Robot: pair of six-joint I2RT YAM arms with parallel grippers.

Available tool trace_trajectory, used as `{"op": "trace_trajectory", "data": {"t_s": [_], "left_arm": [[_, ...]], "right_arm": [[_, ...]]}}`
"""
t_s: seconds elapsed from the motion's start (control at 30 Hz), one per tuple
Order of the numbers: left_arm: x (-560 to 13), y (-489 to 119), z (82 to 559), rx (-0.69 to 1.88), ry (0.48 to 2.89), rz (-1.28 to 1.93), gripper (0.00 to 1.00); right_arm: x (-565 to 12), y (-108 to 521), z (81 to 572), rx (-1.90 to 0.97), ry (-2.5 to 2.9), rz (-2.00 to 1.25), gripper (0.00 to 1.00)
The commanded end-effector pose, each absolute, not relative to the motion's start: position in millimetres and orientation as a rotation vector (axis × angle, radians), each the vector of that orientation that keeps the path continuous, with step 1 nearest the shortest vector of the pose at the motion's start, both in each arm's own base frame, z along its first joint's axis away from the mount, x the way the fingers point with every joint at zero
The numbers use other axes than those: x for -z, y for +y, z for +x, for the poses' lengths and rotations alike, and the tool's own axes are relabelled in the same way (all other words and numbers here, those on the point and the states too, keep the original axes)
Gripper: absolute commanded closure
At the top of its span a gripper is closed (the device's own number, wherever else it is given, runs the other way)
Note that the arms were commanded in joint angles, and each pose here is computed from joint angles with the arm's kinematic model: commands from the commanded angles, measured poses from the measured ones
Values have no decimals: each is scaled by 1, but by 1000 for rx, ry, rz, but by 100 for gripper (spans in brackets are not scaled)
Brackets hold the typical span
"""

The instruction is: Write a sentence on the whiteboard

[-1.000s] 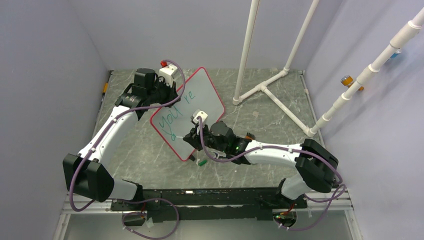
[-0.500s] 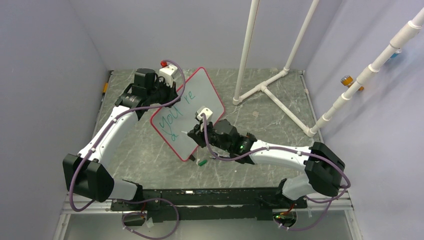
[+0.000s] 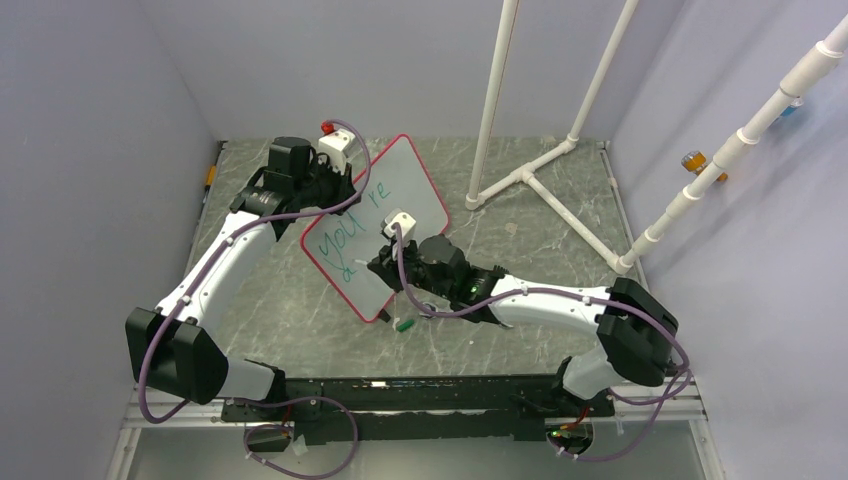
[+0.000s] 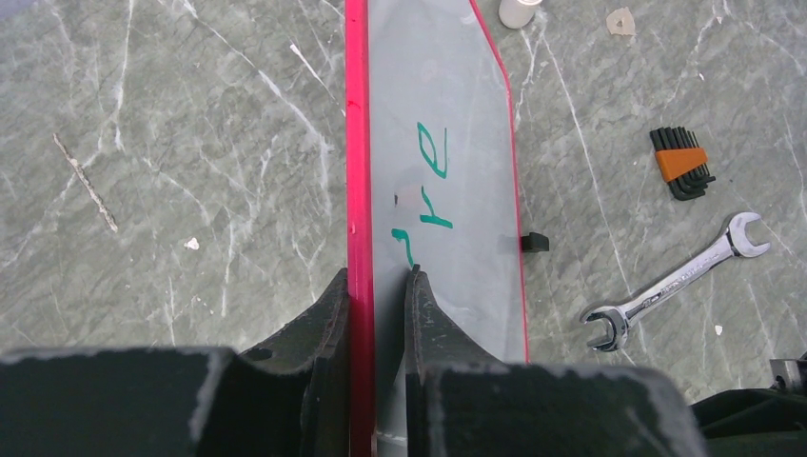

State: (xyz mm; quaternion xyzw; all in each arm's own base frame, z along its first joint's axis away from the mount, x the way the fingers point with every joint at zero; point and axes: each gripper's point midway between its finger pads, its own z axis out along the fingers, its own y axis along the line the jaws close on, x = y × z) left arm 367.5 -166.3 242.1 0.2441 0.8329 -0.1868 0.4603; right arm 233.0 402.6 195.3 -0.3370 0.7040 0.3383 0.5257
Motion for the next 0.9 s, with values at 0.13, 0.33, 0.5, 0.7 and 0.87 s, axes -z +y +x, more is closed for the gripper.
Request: {"op": "trace_trajectory", "data": {"t_s": [0.13, 0.33, 0.5, 0.7, 0.87], "left_arm": [[-199, -109, 368, 83, 2187, 711, 100], [-200, -109, 368, 86, 2184, 711, 100], [-201, -110, 368, 88, 2181, 714, 100], [-201, -110, 368, 90, 2179, 714, 100], [-201, -110, 368, 88, 2180, 714, 100]], "right_arm": [[-201, 409, 236, -837, 1655, -784, 100], [-182, 403, 229, -851, 1707, -781, 100], [-181, 400, 225, -867, 1714, -771, 100], [-186, 404, 227, -875, 1704, -765, 100], [-195, 405, 233, -849, 1689, -753, 100]]}}
